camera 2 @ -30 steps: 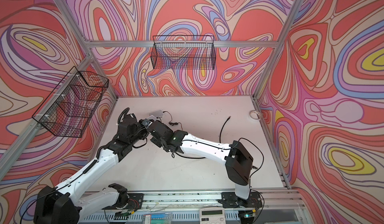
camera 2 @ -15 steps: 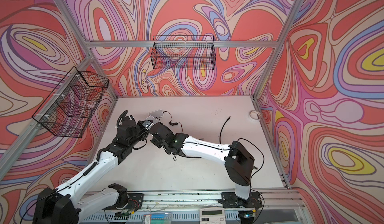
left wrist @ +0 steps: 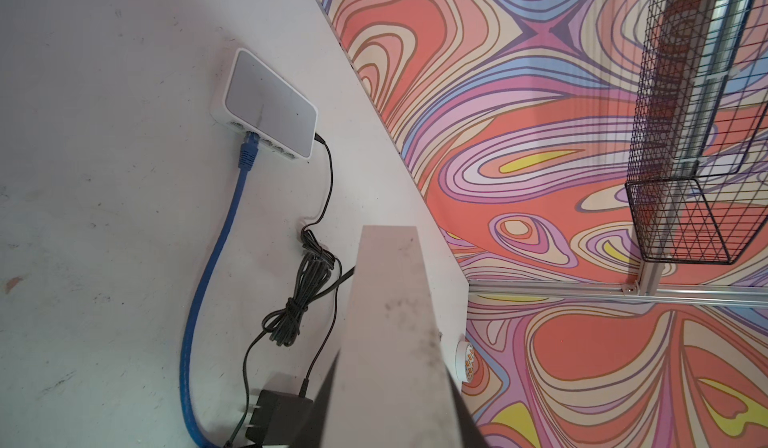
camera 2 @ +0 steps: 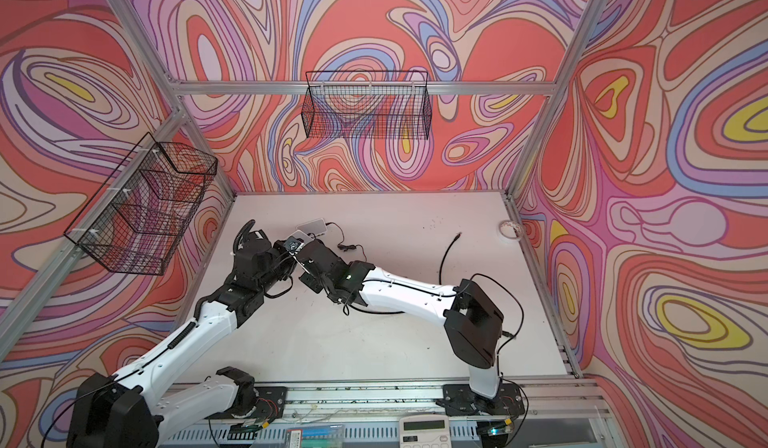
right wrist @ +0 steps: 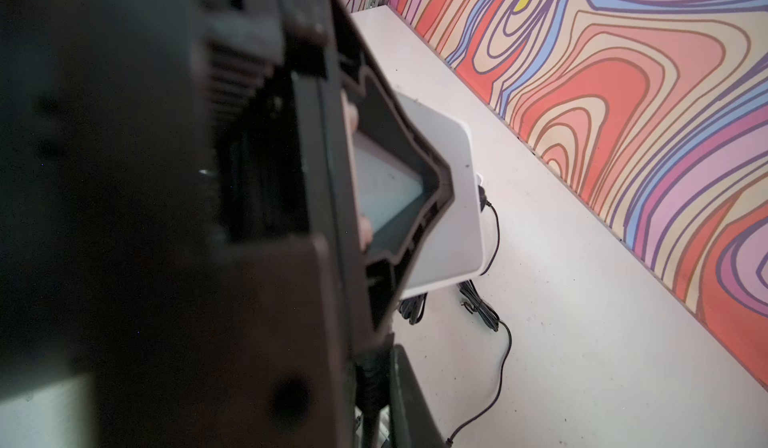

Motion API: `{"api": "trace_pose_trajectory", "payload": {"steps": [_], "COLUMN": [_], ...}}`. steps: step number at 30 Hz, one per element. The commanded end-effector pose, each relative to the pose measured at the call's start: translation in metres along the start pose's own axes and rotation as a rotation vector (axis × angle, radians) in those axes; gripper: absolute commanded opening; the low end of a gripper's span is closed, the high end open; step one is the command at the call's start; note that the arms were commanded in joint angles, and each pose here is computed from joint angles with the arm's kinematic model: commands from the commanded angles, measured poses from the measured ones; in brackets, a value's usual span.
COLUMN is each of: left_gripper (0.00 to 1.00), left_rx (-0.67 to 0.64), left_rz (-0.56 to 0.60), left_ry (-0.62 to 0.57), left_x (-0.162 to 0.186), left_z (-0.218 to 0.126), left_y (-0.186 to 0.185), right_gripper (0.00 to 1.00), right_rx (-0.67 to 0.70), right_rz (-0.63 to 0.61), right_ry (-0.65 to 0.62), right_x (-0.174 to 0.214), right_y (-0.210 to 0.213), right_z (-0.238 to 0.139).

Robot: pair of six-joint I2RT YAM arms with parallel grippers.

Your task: Insert the plug into the switch port

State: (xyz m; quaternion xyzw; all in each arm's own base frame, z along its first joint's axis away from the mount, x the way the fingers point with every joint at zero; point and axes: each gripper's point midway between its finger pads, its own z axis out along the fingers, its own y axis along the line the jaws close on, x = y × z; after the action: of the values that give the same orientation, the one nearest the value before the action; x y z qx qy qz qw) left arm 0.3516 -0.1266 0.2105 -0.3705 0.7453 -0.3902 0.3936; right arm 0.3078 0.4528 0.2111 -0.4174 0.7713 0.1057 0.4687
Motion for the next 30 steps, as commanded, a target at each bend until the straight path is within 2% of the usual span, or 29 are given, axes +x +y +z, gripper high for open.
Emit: {"api": "trace_pose_trajectory", "payload": {"steps": [1, 8, 13, 18, 21, 30], "left_gripper": [0.0, 0.0, 0.0, 0.0, 0.0, 0.0], "left_rx": [0.091, 0.103, 0.117, 0.137, 0.16, 0.199], "left_rz": [-0.003, -0.003, 0.012, 0.021, 0.019, 0.007], "left_ry": [0.597, 0.611, 0.62, 0.633, 0.64, 0.633], "left_x": [0.123, 0.126, 0.126, 0.128, 0.128, 0.126], "left_z": [-0.026, -0.025, -0.029, -0.032, -0.034, -0.037], "left_y": [-0.012, -0.014, -0.018, -0.02, -0.024, -0.032], "right_gripper": [0.0, 0.0, 0.0, 0.0, 0.0, 0.0], "right_rx": [-0.178, -0.193, -0.19, -0.306, -0.393, -0.376], "right_rz": [0.124, 0.15, 0.111, 0.061, 0.029, 0.11], "right_ry": [-0.7, -0.785, -0.822, -0.835, -0.787, -0.812], "right_x": [-0.187, -0.203, -0.209, -0.218, -0.216, -0.21], "right_y": [0.021, 0.018, 0.021, 0.04, 0.054, 0.049], "right_z": [-0.072, -0.088, -0.086, -0.092, -0.089, -0.084]}}
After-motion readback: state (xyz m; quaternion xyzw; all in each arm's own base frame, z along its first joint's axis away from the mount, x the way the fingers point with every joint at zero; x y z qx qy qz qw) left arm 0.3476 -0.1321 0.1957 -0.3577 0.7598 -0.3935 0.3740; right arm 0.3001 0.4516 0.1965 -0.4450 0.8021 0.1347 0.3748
